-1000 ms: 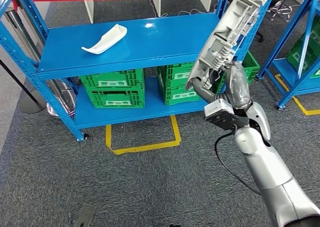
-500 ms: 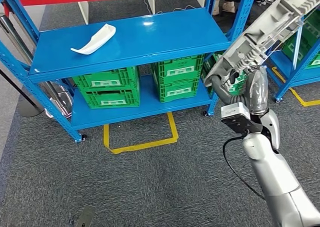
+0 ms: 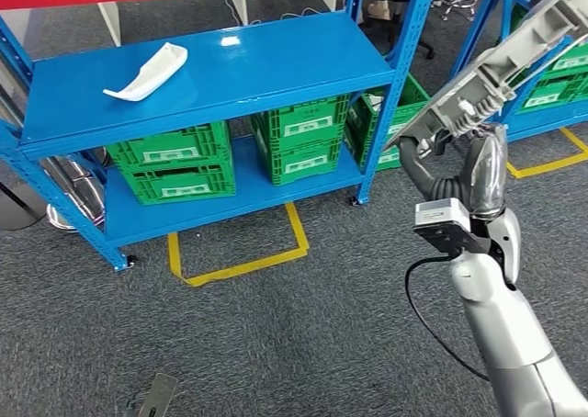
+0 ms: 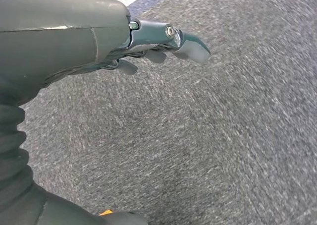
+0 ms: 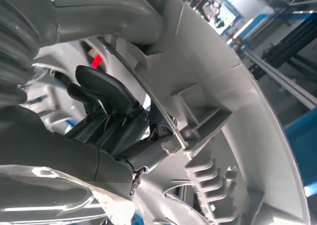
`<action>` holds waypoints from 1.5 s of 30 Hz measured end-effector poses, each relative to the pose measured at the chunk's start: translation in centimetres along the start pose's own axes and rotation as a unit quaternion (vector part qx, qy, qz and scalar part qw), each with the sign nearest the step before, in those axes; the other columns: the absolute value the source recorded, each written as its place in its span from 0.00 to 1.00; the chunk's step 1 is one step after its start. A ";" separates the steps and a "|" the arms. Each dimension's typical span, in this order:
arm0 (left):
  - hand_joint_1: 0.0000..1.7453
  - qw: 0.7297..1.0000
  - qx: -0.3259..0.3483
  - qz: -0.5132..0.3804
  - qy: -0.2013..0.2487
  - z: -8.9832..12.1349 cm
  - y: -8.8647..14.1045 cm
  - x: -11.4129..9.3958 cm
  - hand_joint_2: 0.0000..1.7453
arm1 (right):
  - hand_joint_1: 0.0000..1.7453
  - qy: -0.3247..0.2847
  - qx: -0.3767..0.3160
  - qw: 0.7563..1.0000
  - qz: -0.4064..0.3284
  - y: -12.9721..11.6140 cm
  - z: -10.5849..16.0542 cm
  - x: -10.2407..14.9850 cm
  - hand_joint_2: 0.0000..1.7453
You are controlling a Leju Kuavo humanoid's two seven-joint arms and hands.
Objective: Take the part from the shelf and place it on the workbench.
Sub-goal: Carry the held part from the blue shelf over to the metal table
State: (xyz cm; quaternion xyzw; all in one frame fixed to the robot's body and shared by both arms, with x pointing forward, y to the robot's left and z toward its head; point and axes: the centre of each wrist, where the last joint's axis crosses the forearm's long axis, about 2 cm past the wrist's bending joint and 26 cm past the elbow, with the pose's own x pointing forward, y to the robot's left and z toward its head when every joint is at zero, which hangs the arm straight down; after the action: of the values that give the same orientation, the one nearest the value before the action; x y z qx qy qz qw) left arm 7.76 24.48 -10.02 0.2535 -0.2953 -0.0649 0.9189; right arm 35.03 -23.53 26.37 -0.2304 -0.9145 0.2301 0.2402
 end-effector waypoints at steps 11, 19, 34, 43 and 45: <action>0.00 1.000 -0.002 -0.002 -0.004 -0.1 0.0 0.4 1.00 | 1.00 -0.040 -0.053 0.998 0.000 -1.0 0.5 2.1 1.00; 0.00 1.000 -0.001 -0.003 -0.004 -0.2 0.0 0.4 1.00 | 1.00 -0.049 -0.060 0.997 -0.006 -1.2 0.8 2.8 1.00; 0.00 1.000 0.000 -0.002 -0.005 -0.3 0.0 0.6 1.00 | 1.00 -0.055 -0.067 0.996 -0.008 -1.4 0.8 3.2 1.00; 0.00 1.000 0.002 0.003 -0.003 -0.3 0.1 0.6 1.00 | 1.00 -0.070 -0.082 0.994 -0.010 -1.8 0.8 4.0 1.00; 0.00 1.000 0.002 0.003 -0.002 -0.2 0.1 0.4 1.00 | 1.00 -0.071 -0.085 0.994 -0.010 -1.9 0.9 4.1 1.00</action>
State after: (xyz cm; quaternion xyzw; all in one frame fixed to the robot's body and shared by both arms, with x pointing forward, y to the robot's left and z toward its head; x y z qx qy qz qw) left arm 8.23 24.54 -9.94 0.2544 -0.2977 -0.0622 0.9180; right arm 30.76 -23.10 28.04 -0.2243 -0.9477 0.1647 0.1563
